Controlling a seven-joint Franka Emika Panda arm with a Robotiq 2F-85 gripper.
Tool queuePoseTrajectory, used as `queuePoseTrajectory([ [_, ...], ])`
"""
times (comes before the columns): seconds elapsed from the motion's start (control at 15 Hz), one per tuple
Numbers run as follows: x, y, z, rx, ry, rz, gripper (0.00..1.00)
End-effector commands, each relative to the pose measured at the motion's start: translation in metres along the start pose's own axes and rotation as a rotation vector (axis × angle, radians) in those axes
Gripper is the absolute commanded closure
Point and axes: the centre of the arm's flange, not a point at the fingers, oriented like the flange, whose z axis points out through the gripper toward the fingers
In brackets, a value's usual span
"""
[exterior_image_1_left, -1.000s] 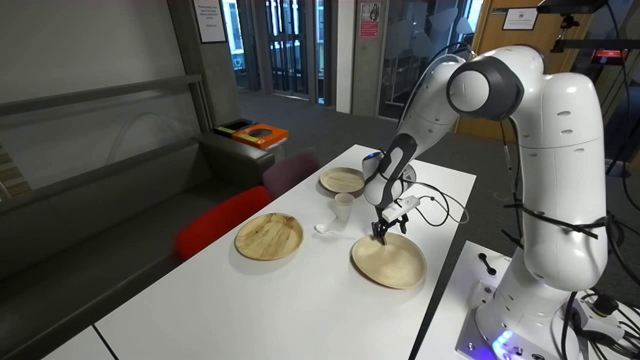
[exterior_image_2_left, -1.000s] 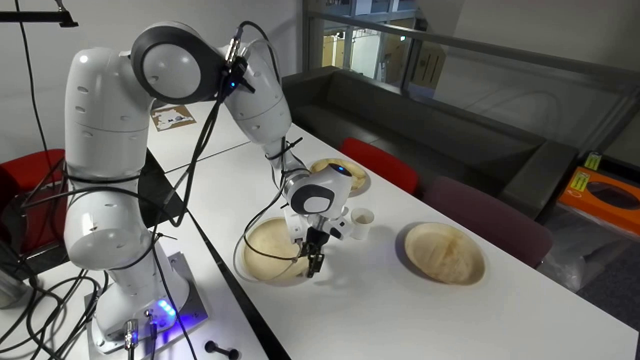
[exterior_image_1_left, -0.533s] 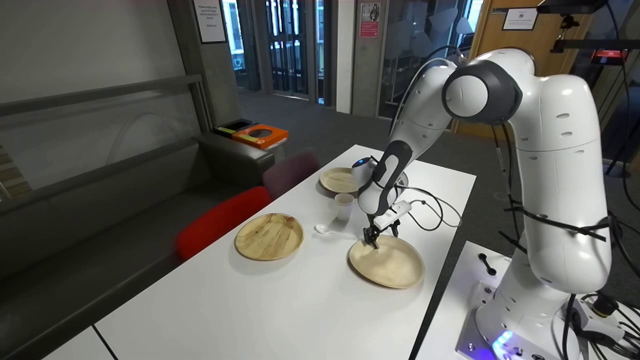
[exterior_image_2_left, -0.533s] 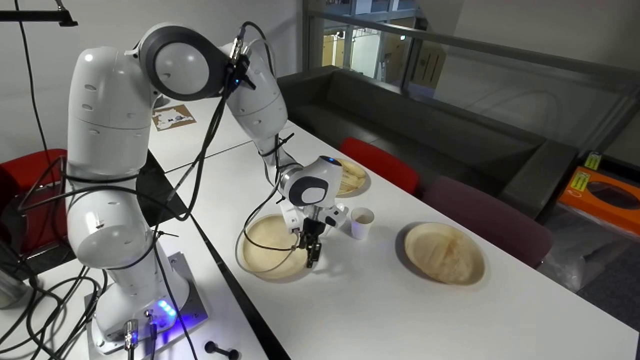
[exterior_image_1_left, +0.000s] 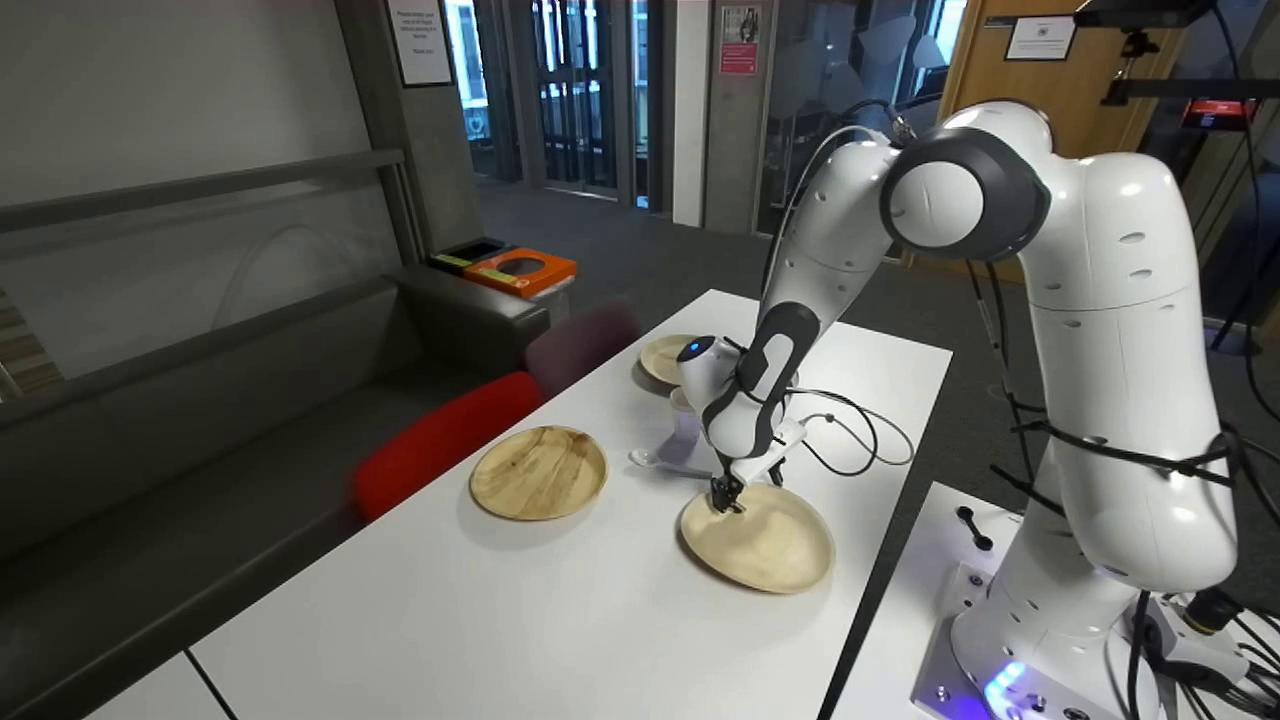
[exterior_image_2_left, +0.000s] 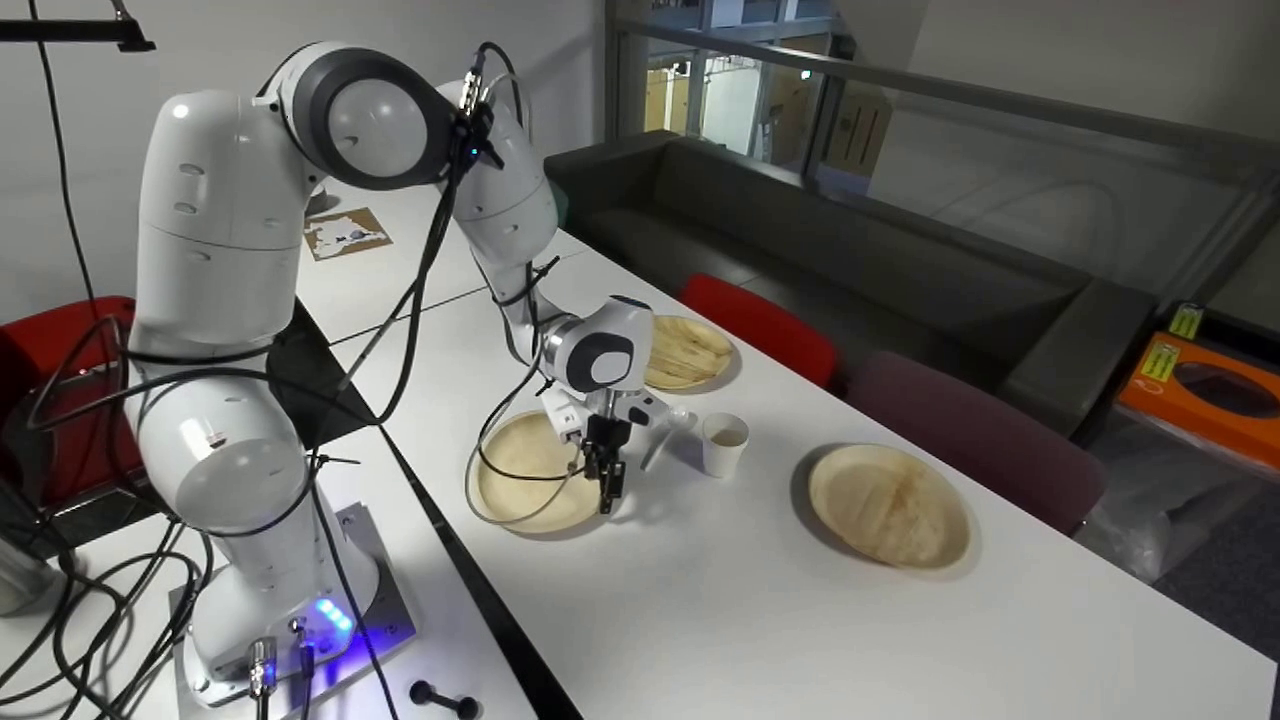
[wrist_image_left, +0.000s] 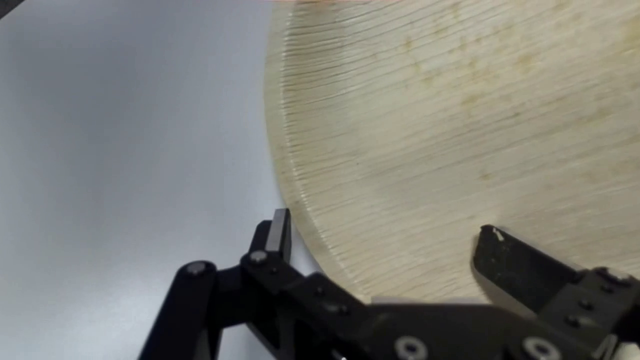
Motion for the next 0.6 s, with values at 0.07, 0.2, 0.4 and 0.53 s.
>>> queuePoseTrajectory([
  [0.07,-0.023,-0.026,0.003,-0.035,0.031,-0.019,0.0],
  [0.2,-0.03,-0.036,0.004,-0.047,0.04,-0.034,0.0],
  [0.4,-0.039,-0.047,0.004,-0.064,0.052,-0.053,0.0],
  [0.53,-0.045,-0.053,0.005,-0.074,0.063,-0.066,0.0],
])
